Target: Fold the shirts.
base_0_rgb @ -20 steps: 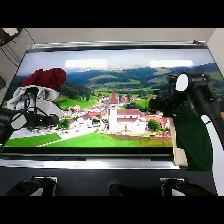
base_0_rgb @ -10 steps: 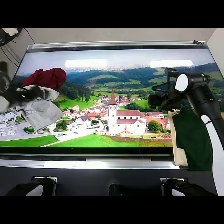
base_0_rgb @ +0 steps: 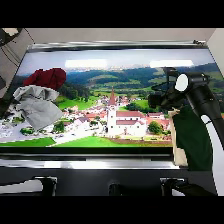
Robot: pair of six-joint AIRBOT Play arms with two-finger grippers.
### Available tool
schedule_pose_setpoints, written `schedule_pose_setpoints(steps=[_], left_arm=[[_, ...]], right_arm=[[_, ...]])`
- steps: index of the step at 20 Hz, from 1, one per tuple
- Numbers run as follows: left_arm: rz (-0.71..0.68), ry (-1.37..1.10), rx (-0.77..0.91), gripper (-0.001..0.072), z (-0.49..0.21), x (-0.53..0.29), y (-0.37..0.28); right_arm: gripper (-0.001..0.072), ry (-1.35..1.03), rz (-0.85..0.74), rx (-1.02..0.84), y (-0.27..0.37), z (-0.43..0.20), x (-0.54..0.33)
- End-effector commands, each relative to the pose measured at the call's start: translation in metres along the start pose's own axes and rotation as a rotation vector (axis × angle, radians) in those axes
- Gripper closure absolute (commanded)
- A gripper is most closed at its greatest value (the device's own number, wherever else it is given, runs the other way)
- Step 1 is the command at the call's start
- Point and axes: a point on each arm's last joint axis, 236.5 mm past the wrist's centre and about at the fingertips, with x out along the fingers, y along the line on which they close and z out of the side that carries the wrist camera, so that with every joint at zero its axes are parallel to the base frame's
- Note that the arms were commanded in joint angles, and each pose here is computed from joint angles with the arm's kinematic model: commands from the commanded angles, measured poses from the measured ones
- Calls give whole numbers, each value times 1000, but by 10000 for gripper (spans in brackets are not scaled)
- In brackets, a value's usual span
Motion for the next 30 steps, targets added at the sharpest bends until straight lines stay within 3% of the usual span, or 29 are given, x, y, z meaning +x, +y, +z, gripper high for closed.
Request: schedule_pose_setpoints(steps=[1,5,8,9,10,11,12,15,17,20,23,26,30], left_arm=[[-71,-26,-48,-13,18,46,-8],[-212,-54,-46,-13,23,81,-46],[-204,-33,-18,-9,16,97,-46],[-193,3,-21,107,8,99,-41],[-185,43,-25,316,0,99,-37],[-193,74,-40,600,-5,94,-36],[-222,82,-52,681,-5,84,-41],[-400,-141,86,683,30,-4,-95],[-501,-353,242,682,35,-104,-135],[-662,-517,530,682,-43,-251,-183],[-864,-526,739,682,-156,-336,-207],[-1018,-314,857,683,-264,-337,-211],[-968,109,1017,682,-396,-236,-195]], right_arm=[[157,3,15,0,4,-1,0],[157,17,73,15,18,-4,-1],[157,45,132,29,32,-10,-2],[156,58,138,30,33,-13,-3],[145,63,136,29,33,-14,-3],[136,62,135,29,32,-14,-3],[136,65,133,23,32,-15,-3],[138,65,52,-50,13,-16,-11],[139,32,-31,-95,-6,-10,-28],[139,-66,-102,-111,-22,-1,-67],[139,-168,-89,-112,-21,-1,-104],[139,-234,-78,-111,-21,-13,-139],[139,-301,-76,-107,-26,-35,-178]])
